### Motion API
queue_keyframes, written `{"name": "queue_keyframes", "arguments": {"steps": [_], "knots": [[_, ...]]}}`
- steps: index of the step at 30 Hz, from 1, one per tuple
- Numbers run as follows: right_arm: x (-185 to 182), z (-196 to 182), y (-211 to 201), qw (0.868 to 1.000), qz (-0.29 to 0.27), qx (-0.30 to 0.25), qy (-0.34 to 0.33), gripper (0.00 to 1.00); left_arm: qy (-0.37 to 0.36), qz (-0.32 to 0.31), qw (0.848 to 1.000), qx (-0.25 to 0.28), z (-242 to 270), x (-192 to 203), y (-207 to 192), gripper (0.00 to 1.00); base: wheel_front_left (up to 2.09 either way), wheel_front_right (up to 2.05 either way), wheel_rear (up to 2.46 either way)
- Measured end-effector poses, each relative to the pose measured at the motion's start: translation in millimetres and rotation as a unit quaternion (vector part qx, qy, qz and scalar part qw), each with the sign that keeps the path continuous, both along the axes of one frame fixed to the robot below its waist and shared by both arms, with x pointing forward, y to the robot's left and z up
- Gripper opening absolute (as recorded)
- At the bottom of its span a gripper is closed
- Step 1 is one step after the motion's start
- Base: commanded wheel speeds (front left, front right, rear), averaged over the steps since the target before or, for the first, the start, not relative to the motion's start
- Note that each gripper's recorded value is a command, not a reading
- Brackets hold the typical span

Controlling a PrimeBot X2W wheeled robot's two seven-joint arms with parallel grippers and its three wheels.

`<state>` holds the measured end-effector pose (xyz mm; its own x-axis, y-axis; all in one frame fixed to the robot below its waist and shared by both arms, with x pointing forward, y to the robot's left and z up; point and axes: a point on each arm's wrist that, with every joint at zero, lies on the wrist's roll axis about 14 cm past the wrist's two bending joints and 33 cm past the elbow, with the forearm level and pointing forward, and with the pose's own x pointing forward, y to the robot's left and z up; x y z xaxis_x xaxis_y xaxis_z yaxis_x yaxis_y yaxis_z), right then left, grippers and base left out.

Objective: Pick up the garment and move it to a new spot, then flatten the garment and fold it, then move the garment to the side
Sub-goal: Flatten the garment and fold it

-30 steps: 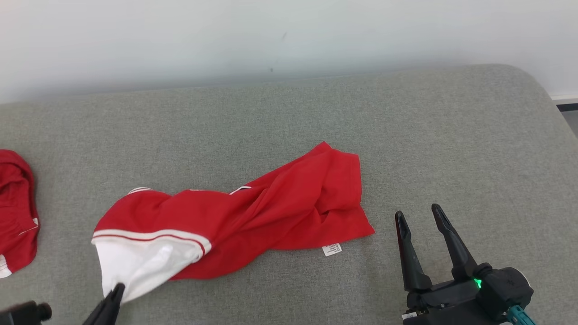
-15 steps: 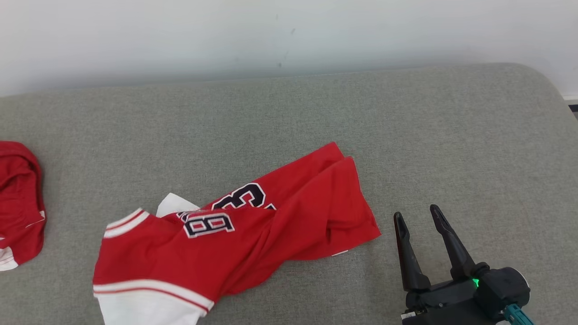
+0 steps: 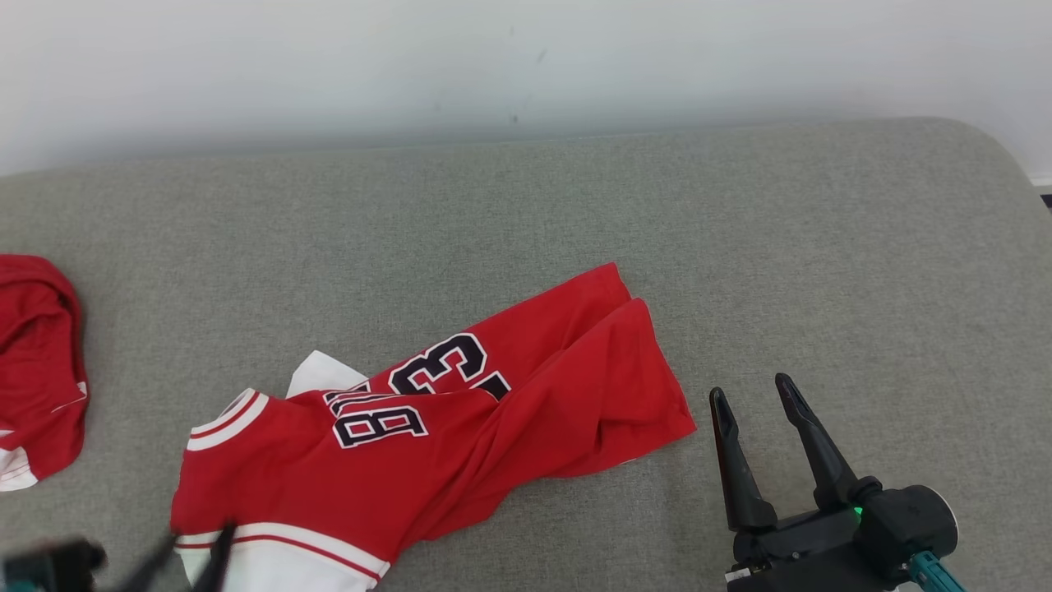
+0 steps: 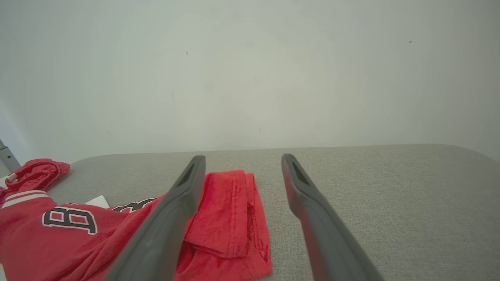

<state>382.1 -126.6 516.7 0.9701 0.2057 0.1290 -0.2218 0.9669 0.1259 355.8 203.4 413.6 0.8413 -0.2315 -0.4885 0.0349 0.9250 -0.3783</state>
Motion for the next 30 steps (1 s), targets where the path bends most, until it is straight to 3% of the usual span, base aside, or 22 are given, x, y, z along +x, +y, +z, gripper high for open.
{"name": "queue_keyframes", "arguments": {"steps": [4, 8, 12, 17, 30], "knots": [[-1.5, 0.1, -1.3, 1.0, -0.002, -0.001, 0.0, 1.0, -0.142, -0.021, 0.99, 0.014, 79.6, 53.7, -8.4, 1.0, 0.0, 0.0, 0.0], [0.3, 3.2, -1.3, 1.0, -0.002, -0.001, -0.005, 1.0, -0.223, -0.1, 0.969, 0.036, 133.1, 85.6, -33.3, 1.0, 0.0, 0.0, 0.0], [4.3, 3.8, -7.1, 1.0, -0.011, 0.001, -0.005, 1.0, -0.21, -0.174, 0.958, 0.089, 126.7, 111.9, -48.5, 1.0, 0.0, 0.0, 0.0], [4.0, -3.0, -21.4, 0.999, -0.033, 0.007, 0.007, 1.0, -0.167, -0.248, 0.94, 0.166, 78.4, 132.9, -76.9, 1.0, 0.0, 0.0, 0.0], [1.9, -19.5, -45.3, 0.997, -0.07, -0.001, 0.033, 1.0, -0.068, -0.309, 0.935, 0.162, -16.1, 140.4, -125.4, 1.0, 0.0, 0.0, 0.0]]}}
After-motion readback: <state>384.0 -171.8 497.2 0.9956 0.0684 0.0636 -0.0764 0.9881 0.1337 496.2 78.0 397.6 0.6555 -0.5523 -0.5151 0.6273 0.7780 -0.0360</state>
